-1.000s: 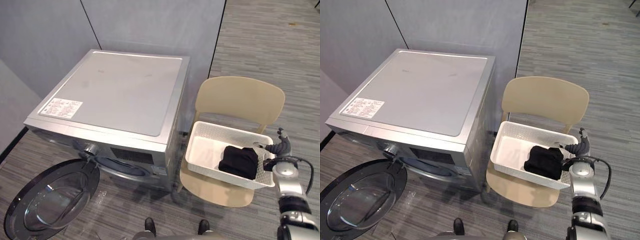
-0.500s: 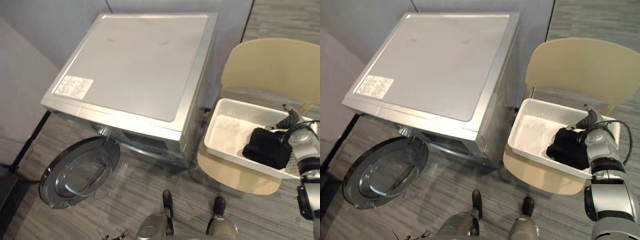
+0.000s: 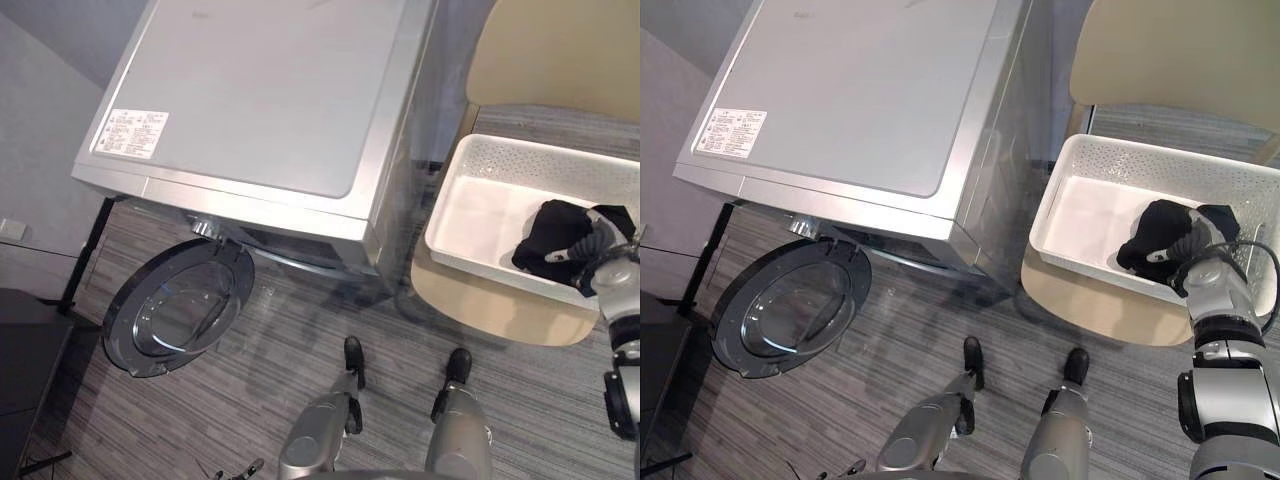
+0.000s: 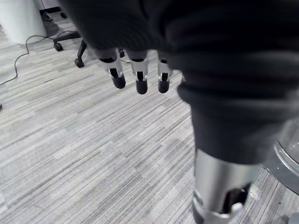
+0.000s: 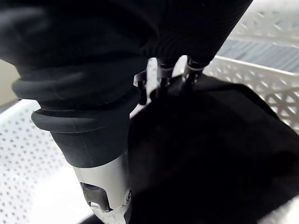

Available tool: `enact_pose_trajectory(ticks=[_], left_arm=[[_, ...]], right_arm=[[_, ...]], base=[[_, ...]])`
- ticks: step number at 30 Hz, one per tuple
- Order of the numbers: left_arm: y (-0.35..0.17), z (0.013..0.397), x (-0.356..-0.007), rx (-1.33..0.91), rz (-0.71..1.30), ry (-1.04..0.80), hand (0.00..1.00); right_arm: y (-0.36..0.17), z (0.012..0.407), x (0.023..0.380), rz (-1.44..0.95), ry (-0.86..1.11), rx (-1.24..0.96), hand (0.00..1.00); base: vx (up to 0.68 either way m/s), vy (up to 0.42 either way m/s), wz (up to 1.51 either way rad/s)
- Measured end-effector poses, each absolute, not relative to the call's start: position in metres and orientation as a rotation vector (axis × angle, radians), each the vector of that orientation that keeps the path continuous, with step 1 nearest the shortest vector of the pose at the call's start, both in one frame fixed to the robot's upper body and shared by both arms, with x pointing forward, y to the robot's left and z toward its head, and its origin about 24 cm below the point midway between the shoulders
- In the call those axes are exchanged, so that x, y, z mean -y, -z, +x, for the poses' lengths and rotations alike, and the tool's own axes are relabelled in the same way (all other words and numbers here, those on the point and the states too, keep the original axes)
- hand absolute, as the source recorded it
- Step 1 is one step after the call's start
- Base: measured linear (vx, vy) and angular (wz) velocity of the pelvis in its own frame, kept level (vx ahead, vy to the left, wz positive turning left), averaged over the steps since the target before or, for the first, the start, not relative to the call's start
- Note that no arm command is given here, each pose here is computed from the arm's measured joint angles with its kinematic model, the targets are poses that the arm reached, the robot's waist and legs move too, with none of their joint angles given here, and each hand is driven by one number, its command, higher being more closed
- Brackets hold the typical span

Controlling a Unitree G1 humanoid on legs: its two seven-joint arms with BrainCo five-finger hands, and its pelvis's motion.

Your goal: Pick up the laundry basket with both hands and put the clothes into the washing machine.

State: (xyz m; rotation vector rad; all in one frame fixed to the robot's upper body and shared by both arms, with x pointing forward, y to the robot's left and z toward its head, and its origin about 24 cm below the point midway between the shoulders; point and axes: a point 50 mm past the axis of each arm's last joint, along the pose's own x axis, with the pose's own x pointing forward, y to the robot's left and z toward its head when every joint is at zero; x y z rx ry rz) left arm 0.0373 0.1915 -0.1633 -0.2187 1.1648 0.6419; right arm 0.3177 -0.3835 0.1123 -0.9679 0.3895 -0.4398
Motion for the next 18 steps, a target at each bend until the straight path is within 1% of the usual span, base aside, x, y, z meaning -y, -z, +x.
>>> enact_pose_trajectory(ticks=[4,12,18], left_arm=[[0.163,0.049,-0.188,-1.142,-0.236,-0.631,0.00],[0.160,0.063,-0.187,-1.098,-0.252,-0.627,0.00],[0.157,0.070,-0.190,-1.055,-0.248,-0.634,0.00]], right_arm=[[-0.106,0.315,0.380,-0.977,0.427,-0.378,0.00],[-0.134,0.323,0.377,-0.948,0.493,-0.255,0.00],[-0.184,0.330,0.379,-0.889,0.624,-0.083,0.00]], base=[[-0.01,-0.001,-0.13],[0.08,-0.054,-0.09],[0.11,-0.120,0.09]])
